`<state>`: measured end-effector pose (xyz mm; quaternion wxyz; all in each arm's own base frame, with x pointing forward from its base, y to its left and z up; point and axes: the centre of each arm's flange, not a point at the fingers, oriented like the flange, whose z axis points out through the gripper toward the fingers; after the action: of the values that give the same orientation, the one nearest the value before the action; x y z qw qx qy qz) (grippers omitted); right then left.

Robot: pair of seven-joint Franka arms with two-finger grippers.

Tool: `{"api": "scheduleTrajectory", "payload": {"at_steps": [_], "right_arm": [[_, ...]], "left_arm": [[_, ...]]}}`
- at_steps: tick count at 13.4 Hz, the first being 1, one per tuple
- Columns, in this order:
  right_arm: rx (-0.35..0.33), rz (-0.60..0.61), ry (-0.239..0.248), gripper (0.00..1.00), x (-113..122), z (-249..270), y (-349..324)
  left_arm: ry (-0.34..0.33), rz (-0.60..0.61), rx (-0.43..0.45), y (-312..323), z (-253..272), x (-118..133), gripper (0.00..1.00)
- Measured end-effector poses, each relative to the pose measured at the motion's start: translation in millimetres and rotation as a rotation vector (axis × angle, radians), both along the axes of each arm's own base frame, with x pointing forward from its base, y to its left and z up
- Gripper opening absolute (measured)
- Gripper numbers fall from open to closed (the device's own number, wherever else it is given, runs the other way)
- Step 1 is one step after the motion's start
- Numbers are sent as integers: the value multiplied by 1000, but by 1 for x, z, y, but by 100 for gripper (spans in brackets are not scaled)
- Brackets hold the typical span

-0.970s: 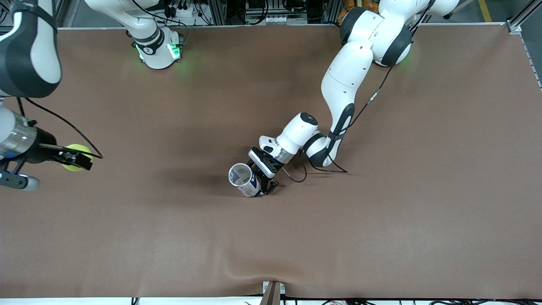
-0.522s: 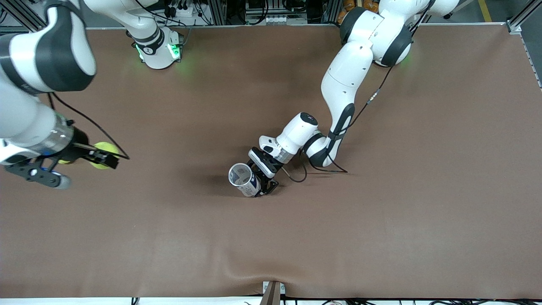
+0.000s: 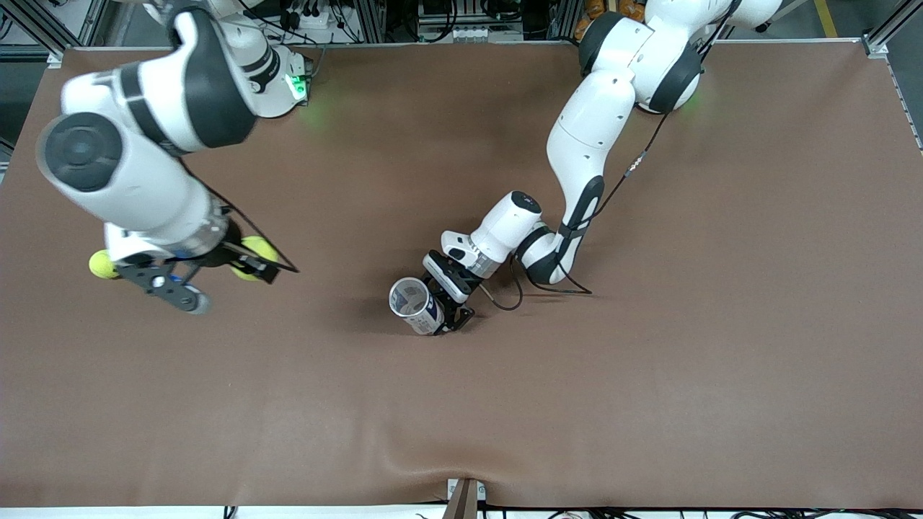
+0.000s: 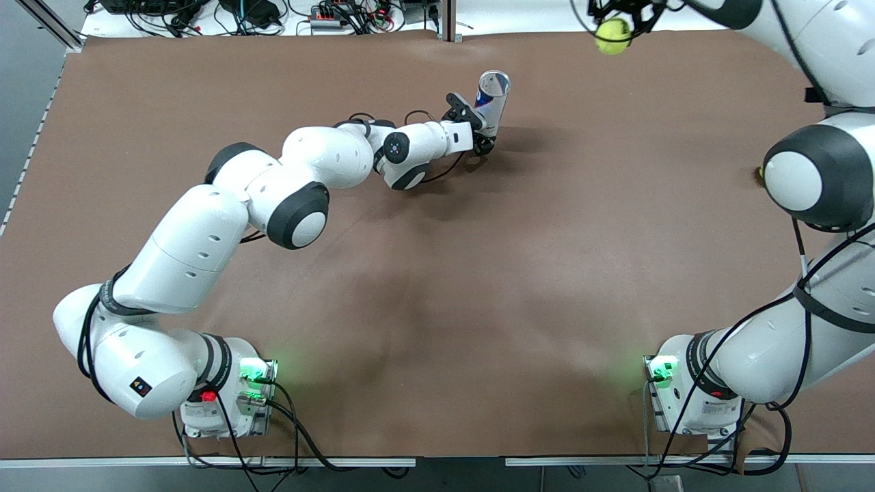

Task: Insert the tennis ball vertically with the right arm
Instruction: 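Carry the ball with the right gripper over the can opening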

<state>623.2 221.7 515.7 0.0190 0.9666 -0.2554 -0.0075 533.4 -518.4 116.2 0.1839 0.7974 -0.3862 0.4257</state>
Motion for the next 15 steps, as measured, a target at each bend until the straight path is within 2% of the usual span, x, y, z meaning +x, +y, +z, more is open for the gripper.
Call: {"api": "scheduleTrajectory", "payload": {"at_steps": [7, 15], "right_arm": [[12, -154, -65, 67, -12, -52, 105], [31, -252, -111, 67, -7, -91, 168]], "left_arm": [[-3, -1, -2, -1, 1, 1, 83], [-4, -2, -2, -1, 2, 0, 83]]}}
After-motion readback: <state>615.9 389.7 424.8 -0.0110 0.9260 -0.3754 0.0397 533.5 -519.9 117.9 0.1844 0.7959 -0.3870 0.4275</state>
